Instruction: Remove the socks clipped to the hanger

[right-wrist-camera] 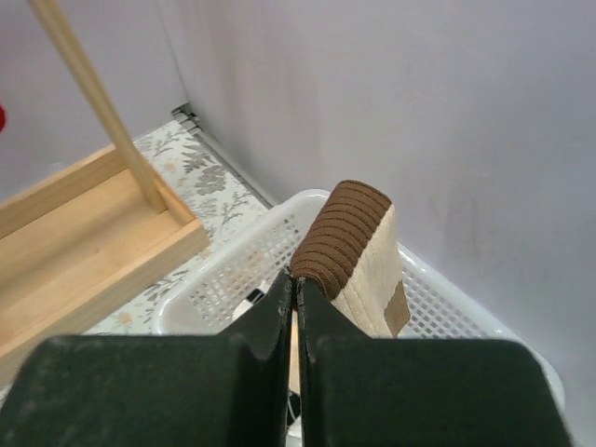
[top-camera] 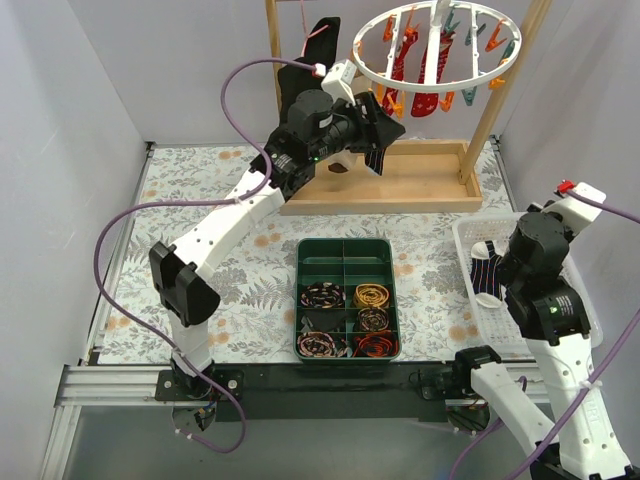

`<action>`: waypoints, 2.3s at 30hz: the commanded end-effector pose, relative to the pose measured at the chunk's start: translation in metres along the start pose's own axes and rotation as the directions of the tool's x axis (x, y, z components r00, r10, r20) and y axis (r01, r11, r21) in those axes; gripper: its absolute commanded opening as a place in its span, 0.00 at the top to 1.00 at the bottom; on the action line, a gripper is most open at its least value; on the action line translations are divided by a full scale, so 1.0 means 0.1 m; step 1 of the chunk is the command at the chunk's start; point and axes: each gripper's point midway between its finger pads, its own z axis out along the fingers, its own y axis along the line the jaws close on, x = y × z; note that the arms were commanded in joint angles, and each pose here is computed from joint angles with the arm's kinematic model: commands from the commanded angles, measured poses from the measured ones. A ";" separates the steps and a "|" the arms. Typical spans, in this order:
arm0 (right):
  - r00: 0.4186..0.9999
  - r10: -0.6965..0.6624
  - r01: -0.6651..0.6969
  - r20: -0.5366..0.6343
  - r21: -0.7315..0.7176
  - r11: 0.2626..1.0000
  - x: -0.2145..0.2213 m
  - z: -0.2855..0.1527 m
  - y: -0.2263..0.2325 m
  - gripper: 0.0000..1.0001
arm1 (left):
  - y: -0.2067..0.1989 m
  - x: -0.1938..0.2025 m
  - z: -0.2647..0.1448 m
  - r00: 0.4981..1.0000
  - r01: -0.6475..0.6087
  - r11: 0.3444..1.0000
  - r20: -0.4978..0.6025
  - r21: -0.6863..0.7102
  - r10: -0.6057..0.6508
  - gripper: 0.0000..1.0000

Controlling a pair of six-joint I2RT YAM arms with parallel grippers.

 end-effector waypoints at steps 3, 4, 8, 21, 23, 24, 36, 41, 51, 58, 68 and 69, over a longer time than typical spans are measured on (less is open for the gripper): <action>0.996 -0.069 0.076 -0.053 0.132 0.988 0.38 0.04 -0.24 0.99 | -0.61 -0.46 -0.64 0.997 -0.001 0.992 0.075 0.128 -0.009 0.43; 0.992 -0.100 0.110 -0.081 0.136 0.985 0.53 0.07 -0.23 0.99 | -0.61 -0.42 -0.66 0.998 0.014 0.992 0.066 0.129 -0.023 0.43; 0.966 -0.172 0.199 -0.193 0.126 0.972 0.95 0.24 -0.08 0.99 | -0.76 -0.48 -0.92 0.997 0.016 0.986 0.078 0.163 -0.029 0.43; 0.885 -0.225 0.236 -0.408 -0.024 0.971 1.48 0.53 0.23 0.34 | -0.93 -0.67 -1.57 0.988 -0.035 0.986 0.151 0.166 0.010 0.43; 0.886 -0.236 0.229 -0.399 -0.067 0.971 1.40 0.50 0.28 0.34 | -0.89 -0.67 -1.64 0.986 -0.050 0.989 0.162 0.141 0.027 0.43; 0.895 -0.229 0.209 -0.383 -0.092 0.974 1.31 0.50 0.34 0.34 | -0.88 -0.68 -1.67 0.985 -0.054 0.989 0.168 0.135 0.031 0.43; 0.996 -0.024 -0.049 -0.088 -0.735 0.676 0.55 0.06 2.02 0.29 | -0.68 -0.63 -1.89 0.977 -0.073 0.996 0.201 0.045 0.063 0.43; 0.995 0.098 -0.082 -0.036 -0.847 0.525 0.41 -0.13 2.62 0.24 | -0.65 -0.68 -1.99 0.971 -0.094 0.996 0.220 0.009 0.089 0.43; 0.961 0.272 -0.064 0.054 -0.911 0.408 0.31 -0.19 3.27 0.23 | -0.59 -0.72 -2.22 0.959 -0.153 0.987 0.233 -0.047 0.159 0.42; 0.960 0.270 -0.045 0.073 -0.912 0.408 0.43 -0.01 3.58 0.23 | -0.50 -0.67 -2.32 0.950 -0.204 0.975 0.226 -0.084 0.218 0.40; 0.956 0.285 -0.053 0.064 -0.923 0.381 0.43 0.06 3.89 0.34 | -0.36 -0.63 -2.39 0.938 -0.243 0.960 0.218 -0.140 0.269 0.39; 0.954 0.294 -0.057 0.062 -0.924 0.377 0.40 0.05 3.92 0.36 | -0.35 -0.61 -2.38 0.939 -0.243 0.960 0.213 -0.143 0.269 0.39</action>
